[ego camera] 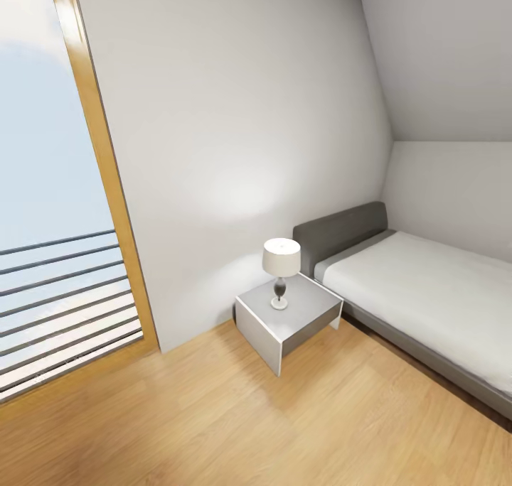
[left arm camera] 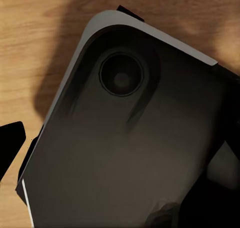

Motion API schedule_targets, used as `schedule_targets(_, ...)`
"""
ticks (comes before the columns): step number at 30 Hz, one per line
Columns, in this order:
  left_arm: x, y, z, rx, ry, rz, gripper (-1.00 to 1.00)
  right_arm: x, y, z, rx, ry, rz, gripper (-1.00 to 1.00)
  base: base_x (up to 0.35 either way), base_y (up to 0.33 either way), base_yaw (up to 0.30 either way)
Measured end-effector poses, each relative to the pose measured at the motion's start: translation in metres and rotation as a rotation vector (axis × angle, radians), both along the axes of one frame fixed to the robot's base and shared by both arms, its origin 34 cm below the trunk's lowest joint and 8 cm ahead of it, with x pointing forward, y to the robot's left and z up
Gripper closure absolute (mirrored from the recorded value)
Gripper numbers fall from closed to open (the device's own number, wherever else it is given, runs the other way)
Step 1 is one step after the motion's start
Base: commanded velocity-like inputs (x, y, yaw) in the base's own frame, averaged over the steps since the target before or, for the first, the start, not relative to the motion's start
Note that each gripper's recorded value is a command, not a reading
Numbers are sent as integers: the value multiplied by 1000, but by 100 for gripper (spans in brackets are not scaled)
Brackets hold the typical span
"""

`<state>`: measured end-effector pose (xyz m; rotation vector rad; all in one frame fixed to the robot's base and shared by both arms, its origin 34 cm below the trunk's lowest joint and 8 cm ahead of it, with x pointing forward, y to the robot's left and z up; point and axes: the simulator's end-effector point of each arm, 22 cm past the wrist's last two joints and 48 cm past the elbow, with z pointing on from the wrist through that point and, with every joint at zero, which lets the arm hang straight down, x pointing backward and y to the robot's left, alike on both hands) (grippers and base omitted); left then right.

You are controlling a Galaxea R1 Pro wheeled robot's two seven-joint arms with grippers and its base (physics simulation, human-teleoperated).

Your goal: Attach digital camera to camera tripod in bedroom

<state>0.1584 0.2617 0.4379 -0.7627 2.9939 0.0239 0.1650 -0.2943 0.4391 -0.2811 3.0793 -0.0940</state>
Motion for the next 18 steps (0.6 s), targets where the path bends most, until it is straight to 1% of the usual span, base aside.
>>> schedule_targets(2,1,4,0,5,-2,0,-100,0,0,0,0,0,1,-100,0,0,0)
schedule_targets(5,15,20,1,24,-28,-3,-100,2,-2,0,0,-2,5,-100,0,0,0)
schedule_targets(6,35,32,3,36,-63,-6,-100,8,-3,1,0,-11,9,-100,0,0,0)
schedule_targets(8,60,47,8,46,-103,-11,-100,23,-4,2,0,-40,17,-100,0,0,0)
schedule_targets(9,85,61,14,49,-130,-21,-100,53,-3,5,1,-99,24,-100,0,0,0)
schedule_targets(11,109,76,22,38,-137,-35,-100,99,-1,14,2,-189,30,-100,0,0,0)
schedule_targets(12,128,86,32,16,-121,-52,-100,146,0,27,1,-280,33,-100,0,0,0)
schedule_targets(13,146,96,45,-8,-100,-73,-100,198,0,49,-5,-376,34,-100,0,0,0)
schedule_targets(14,156,99,53,-21,-92,-86,-100,218,0,59,-10,-404,32,-100,0,0,0)
schedule_targets(15,178,103,70,-41,-85,-111,-100,247,-3,78,-25,-424,22,-100,0,0,0)
schedule_targets(16,224,106,99,-56,-126,-144,-100,295,-6,112,-44,-440,-3,-100,0,0,0)
schedule_targets(17,280,107,131,-57,-210,-159,-100,333,-6,142,-45,-457,-27,-100,0,0,0)
schedule_targets(18,295,107,141,-56,-232,-164,-100,347,-4,153,-40,-457,-41,-100,0,0,0)
